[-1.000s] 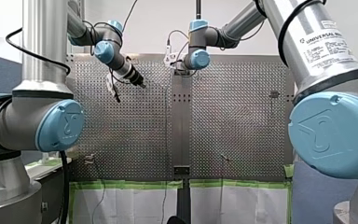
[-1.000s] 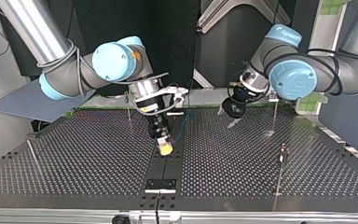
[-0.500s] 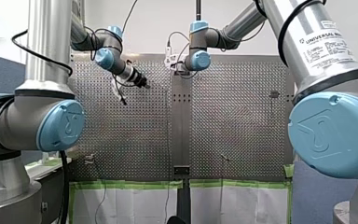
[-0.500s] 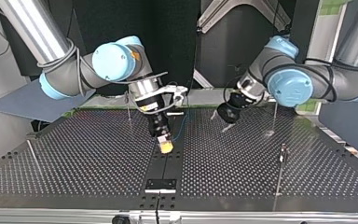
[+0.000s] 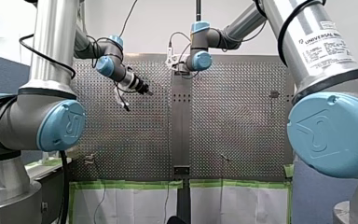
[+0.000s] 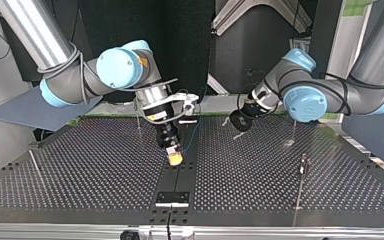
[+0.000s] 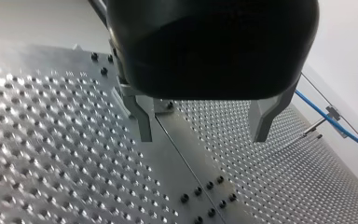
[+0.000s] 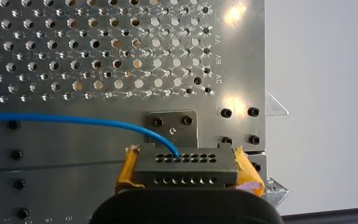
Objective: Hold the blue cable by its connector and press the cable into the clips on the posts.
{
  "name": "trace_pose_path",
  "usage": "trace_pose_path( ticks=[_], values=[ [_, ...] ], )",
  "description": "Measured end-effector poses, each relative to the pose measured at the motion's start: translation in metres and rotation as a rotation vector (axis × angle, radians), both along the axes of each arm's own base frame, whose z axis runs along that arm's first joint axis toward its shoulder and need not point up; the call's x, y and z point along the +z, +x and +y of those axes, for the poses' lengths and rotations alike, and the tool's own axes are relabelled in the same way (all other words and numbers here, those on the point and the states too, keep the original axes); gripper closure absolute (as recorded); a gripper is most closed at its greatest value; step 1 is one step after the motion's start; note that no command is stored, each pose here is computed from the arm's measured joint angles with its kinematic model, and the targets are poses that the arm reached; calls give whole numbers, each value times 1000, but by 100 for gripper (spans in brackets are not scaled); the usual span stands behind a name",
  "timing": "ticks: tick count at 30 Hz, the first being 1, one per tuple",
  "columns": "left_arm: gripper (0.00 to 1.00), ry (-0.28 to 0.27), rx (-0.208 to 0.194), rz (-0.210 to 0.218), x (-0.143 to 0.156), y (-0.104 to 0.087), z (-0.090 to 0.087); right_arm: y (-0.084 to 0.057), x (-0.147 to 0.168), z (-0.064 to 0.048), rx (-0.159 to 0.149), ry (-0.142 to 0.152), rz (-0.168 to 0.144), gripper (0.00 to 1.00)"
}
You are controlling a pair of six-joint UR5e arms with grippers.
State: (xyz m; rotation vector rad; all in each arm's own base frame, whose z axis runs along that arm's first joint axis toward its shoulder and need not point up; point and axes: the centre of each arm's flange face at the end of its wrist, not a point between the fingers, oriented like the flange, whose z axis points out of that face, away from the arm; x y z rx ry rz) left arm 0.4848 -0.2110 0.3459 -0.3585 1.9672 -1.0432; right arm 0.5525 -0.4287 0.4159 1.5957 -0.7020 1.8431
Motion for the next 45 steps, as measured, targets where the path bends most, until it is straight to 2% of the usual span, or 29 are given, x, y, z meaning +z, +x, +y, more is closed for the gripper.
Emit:
trace_pose_path(
  ticks=[7, 12, 25, 32, 45],
  values=[
    [0, -24, -22, 7, 2, 4, -3, 0, 0, -1, -1, 0, 0, 100],
    [0, -59, -61, 1, 10, 5, -8, 0, 0, -1, -1, -1, 0, 100],
    [0, -91, -114, 4, 11, -1, -23, 0, -1, -1, -2, -5, 5, 100],
    [0, -131, -153, -8, 13, -2, -34, 0, -1, -1, -1, -5, 6, 100],
    [0, -154, -176, -11, 14, -5, -42, 0, -1, -1, 3, -7, 5, 100]
  ],
)
